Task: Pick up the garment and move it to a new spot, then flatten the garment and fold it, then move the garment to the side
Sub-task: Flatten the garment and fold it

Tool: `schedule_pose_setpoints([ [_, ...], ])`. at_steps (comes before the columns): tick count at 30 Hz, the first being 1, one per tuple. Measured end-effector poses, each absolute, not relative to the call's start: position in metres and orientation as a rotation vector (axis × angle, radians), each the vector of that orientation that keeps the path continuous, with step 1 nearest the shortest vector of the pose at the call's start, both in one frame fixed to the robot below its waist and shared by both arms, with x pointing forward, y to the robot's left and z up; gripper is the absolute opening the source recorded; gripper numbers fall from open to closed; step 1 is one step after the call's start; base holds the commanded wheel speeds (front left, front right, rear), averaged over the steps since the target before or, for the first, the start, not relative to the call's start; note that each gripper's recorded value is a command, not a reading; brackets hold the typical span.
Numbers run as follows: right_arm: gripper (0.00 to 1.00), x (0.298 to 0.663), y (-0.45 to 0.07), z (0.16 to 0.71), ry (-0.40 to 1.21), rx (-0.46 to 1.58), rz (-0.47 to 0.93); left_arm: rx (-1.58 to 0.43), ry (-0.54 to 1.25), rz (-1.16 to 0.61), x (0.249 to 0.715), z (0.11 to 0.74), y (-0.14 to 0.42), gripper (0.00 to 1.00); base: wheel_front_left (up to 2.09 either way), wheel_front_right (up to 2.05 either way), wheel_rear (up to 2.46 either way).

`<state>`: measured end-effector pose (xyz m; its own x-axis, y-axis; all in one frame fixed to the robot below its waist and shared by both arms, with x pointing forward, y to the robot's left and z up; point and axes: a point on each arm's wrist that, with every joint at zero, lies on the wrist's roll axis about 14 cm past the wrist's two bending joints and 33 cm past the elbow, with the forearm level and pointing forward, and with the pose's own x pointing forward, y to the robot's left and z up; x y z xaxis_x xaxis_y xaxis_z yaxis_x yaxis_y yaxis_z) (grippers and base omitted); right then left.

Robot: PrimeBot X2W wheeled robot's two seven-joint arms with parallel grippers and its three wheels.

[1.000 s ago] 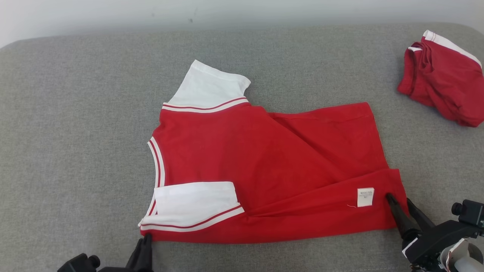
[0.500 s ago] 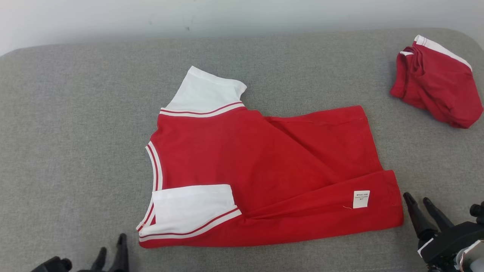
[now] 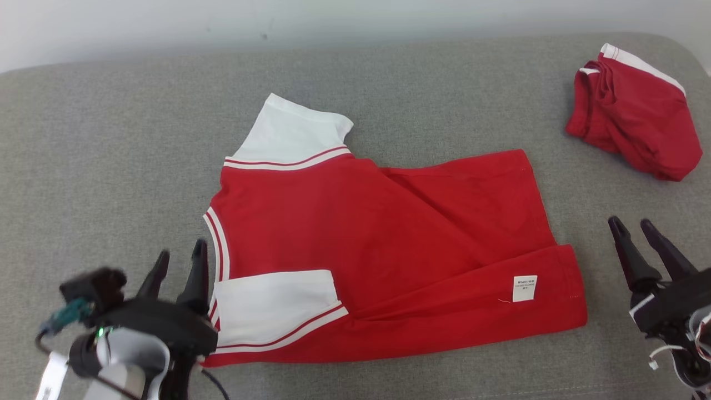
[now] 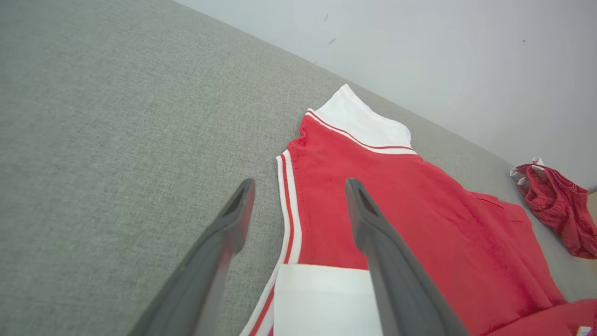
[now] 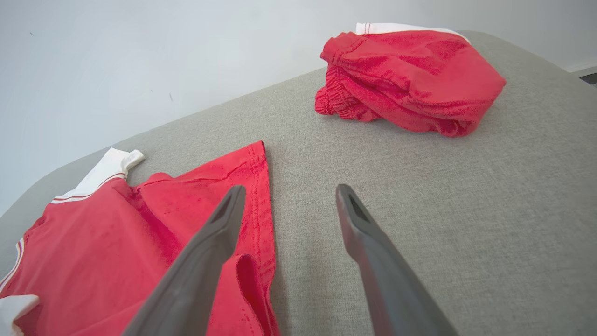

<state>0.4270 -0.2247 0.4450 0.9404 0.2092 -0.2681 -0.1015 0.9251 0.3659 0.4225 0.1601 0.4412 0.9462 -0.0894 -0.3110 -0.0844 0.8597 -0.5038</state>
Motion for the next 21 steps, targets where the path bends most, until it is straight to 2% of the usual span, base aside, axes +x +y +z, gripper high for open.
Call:
schedule_pose_setpoints([
  [8, 1.0, 0.459, -0.199, 0.472, 0.272, 0.299, 0.276, -0.409, 0.331, -0.115, 0.479, 0.46, 0.133, 1.0, 0.0, 0.0, 0.0],
  [21, 1.0, 0.502, -0.183, 0.473, 0.306, 0.203, 0.365, -0.202, 0.372, -0.215, 0.568, 0.465, 0.099, 1.0, 0.0, 0.0, 0.0],
])
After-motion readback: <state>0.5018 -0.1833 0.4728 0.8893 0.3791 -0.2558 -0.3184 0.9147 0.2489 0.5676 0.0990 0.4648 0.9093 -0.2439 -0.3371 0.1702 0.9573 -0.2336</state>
